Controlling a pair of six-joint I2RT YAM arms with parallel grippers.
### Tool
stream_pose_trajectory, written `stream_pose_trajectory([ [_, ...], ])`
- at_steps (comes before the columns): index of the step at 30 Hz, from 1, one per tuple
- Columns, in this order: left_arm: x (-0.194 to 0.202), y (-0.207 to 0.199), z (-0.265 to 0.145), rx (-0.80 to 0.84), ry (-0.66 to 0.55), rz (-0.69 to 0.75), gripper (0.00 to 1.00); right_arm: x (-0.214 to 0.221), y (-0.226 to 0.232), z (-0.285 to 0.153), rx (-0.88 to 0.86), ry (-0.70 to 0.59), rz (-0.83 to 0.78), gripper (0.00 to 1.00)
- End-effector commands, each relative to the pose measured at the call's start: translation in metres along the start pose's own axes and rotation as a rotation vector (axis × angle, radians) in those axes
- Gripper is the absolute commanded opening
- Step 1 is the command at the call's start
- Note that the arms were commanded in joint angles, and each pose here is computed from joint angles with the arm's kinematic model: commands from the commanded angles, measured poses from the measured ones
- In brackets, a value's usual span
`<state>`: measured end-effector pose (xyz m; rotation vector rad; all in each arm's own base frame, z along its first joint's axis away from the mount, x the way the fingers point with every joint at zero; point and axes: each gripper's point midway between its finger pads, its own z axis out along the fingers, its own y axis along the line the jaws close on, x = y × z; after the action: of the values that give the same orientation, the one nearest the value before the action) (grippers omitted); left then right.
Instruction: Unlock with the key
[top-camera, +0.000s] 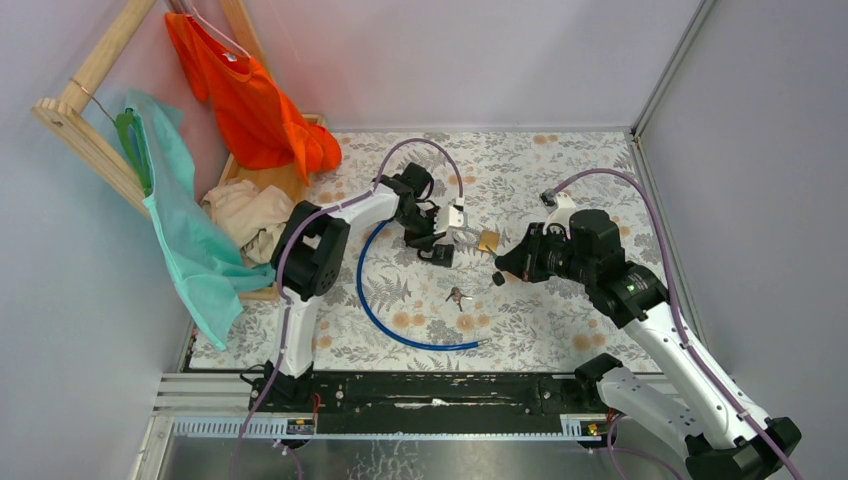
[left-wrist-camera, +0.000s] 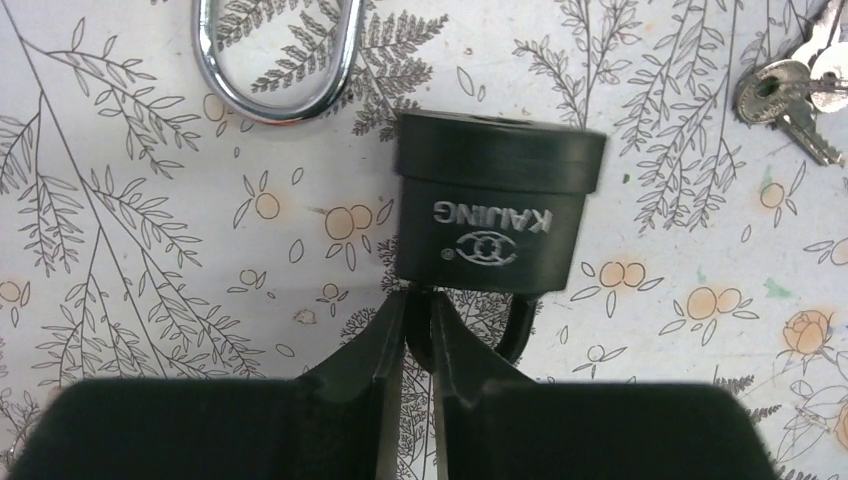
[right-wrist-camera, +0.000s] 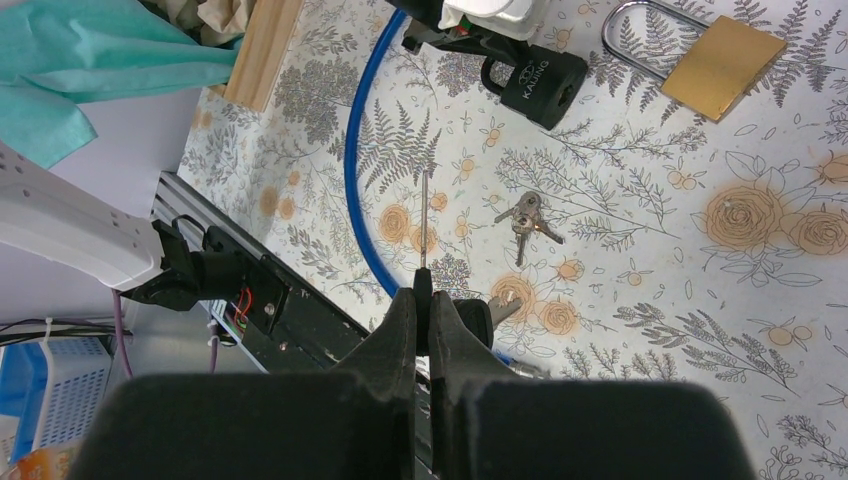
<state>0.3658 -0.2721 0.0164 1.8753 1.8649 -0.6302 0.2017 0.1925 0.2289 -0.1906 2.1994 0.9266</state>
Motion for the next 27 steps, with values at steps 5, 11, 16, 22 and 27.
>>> stream_pose_trajectory([
  [5,-0.025,-0.017,-0.051,-0.06,0.018,0.254,0.0,-0.022,0.014,-0.011,-0.025,-0.07,-0.023,0.0],
  [11,-0.093,-0.04,-0.132,-0.159,-0.126,0.53,0.0,-0.028,0.023,-0.012,-0.067,-0.087,-0.036,0.0],
  [16,-0.133,-0.078,-0.174,-0.215,-0.301,0.754,0.0,-0.031,0.03,-0.015,-0.101,-0.094,-0.066,0.0],
  [22,-0.181,-0.103,-0.222,-0.535,-0.488,1.058,0.0,-0.032,0.045,-0.024,-0.178,-0.105,-0.116,0.0],
  [27,-0.175,-0.129,-0.219,-0.557,-0.511,1.152,0.0,-0.03,0.046,-0.027,-0.185,-0.11,-0.12,0.0],
])
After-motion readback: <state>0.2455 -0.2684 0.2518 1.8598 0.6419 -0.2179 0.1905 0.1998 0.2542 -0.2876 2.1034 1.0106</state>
